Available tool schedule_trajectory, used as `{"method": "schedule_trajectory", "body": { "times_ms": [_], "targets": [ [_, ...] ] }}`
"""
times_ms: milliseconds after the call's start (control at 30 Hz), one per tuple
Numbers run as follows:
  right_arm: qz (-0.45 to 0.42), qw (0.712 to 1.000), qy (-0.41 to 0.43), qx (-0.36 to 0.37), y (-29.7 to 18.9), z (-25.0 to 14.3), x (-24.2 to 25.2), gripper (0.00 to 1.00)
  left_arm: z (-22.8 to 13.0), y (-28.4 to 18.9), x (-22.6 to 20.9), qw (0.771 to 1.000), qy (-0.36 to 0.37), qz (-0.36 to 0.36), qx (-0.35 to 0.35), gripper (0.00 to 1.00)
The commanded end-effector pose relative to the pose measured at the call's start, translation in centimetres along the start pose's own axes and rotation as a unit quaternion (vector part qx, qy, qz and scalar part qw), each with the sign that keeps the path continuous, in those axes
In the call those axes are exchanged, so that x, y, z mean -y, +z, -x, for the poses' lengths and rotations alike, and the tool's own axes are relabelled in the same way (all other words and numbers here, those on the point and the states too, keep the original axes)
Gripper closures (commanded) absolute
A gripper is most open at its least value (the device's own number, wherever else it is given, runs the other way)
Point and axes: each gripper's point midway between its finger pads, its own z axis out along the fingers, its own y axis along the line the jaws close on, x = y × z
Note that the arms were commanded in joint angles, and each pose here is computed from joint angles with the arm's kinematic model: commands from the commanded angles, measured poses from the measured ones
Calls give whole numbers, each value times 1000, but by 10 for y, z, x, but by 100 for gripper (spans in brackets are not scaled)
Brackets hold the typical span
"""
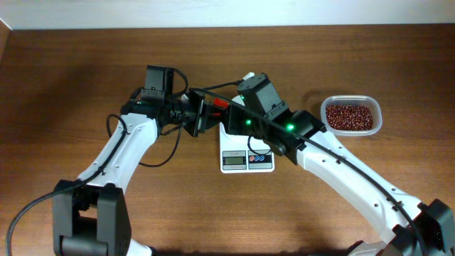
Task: Scoop item into bowl and weigh 50g on scale
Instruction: 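Grasp the scoop handle with the right gripper, release the left gripper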
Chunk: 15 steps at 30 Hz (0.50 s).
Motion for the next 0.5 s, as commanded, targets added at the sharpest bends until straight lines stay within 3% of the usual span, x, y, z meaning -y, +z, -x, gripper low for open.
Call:
{"method": "schedule_trajectory", "body": {
  "times_ms": [0, 467],
  "targets": [
    [1, 1000, 1, 6, 0, 3, -5, 70, -8, -4, 8, 1000, 7, -9, -7, 100],
    [-10, 999, 30, -6, 12, -2, 2, 74, -11, -4, 9, 1000, 8, -10, -16, 100]
  ]
}}
